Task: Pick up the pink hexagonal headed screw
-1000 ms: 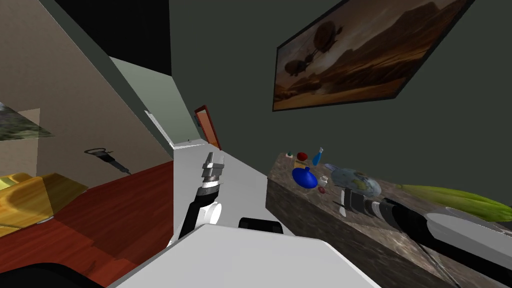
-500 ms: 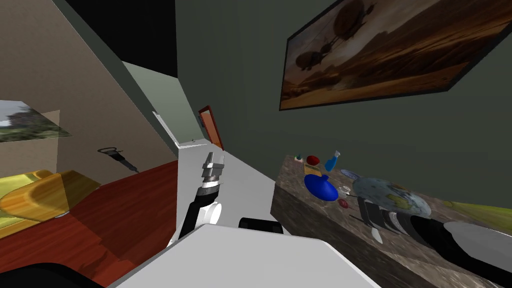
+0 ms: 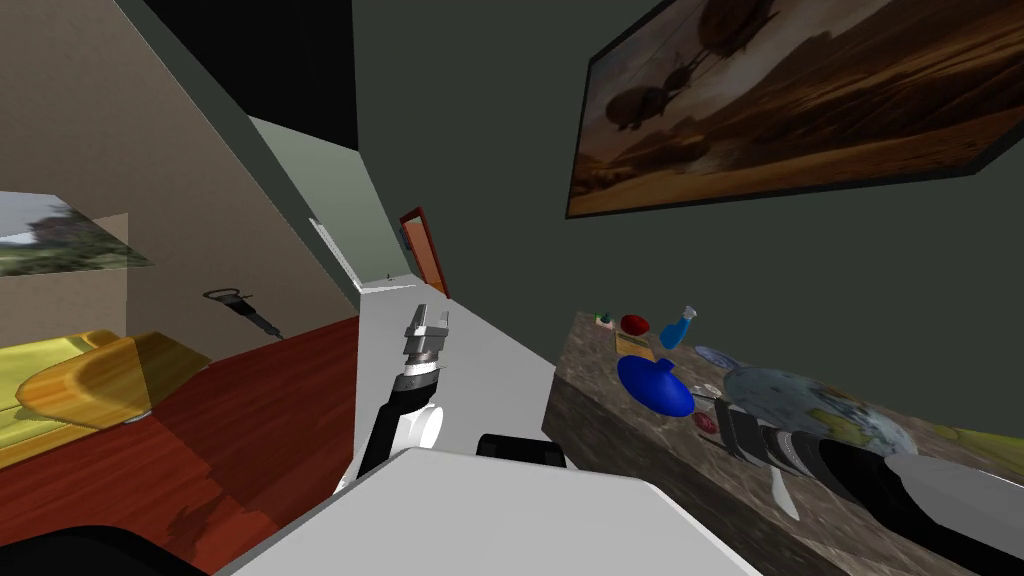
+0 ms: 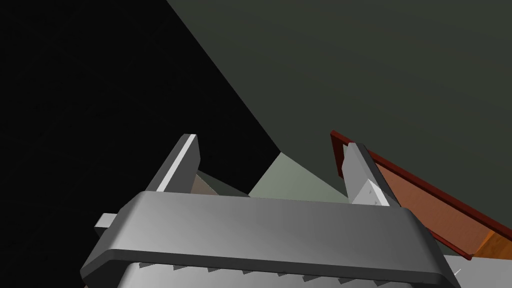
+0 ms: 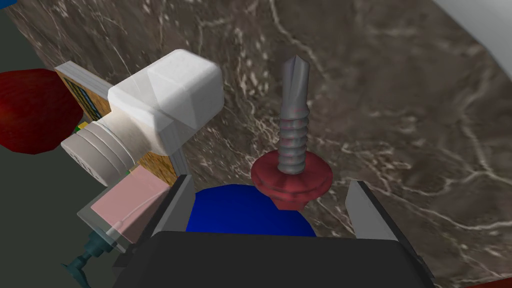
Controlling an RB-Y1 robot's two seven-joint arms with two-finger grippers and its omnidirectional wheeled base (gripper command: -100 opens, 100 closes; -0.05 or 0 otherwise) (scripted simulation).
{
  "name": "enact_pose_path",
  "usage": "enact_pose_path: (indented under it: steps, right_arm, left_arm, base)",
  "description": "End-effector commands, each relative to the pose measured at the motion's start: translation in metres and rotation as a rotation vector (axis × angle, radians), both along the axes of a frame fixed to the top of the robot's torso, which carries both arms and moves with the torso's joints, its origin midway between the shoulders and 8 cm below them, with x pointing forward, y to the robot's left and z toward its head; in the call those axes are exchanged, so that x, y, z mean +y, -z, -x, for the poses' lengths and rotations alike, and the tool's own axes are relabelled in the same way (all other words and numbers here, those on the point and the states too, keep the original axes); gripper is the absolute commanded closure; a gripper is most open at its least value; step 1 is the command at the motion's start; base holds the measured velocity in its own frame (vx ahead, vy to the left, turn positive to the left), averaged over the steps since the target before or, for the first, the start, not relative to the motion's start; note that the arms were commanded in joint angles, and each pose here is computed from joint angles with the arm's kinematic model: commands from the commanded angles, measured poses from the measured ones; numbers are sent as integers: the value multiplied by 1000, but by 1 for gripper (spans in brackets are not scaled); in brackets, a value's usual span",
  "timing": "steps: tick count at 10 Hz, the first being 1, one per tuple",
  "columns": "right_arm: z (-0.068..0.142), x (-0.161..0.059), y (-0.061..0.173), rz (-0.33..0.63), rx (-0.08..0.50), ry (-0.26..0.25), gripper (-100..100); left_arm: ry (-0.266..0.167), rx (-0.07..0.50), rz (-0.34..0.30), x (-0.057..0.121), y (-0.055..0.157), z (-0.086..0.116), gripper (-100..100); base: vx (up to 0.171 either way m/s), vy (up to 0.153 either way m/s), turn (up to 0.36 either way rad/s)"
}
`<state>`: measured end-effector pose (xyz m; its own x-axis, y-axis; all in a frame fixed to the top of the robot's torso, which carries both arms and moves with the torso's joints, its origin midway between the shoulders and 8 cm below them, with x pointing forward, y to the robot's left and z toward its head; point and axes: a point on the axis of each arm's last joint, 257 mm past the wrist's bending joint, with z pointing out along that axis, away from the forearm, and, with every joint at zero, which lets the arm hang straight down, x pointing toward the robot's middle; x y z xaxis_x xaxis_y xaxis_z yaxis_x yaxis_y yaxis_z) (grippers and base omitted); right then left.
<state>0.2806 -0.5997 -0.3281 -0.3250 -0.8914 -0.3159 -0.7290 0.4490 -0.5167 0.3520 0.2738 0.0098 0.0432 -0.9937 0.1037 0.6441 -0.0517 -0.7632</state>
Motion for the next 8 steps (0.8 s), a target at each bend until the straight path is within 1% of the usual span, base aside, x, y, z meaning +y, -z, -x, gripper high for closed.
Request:
enact_pose_path:
  steps: [1,5,6,7,8]
  right_arm:
    - [0,0,0,0,0,0,100]
    - [0,-1,0,2,0,0,100]
    - [0,-1,0,2,0,0,0]
    - [-5,-1,-13,1,2,-13,100]
    - [-3,-2,-8,4,0,-7,100]
  left_arm:
    - [0,0,0,0,0,0,0]
    - [0,0,0,0,0,0,0]
    - [0,0,0,0,0,0,0]
    - [0,0,0,0,0,0,0]
    - [0,0,0,0,0,0,0]
  base:
    - [0,0,0]
    - [0,0,0]
    - [0,0,0]
    - [-31,14,-113]
    - [-19,8,-37]
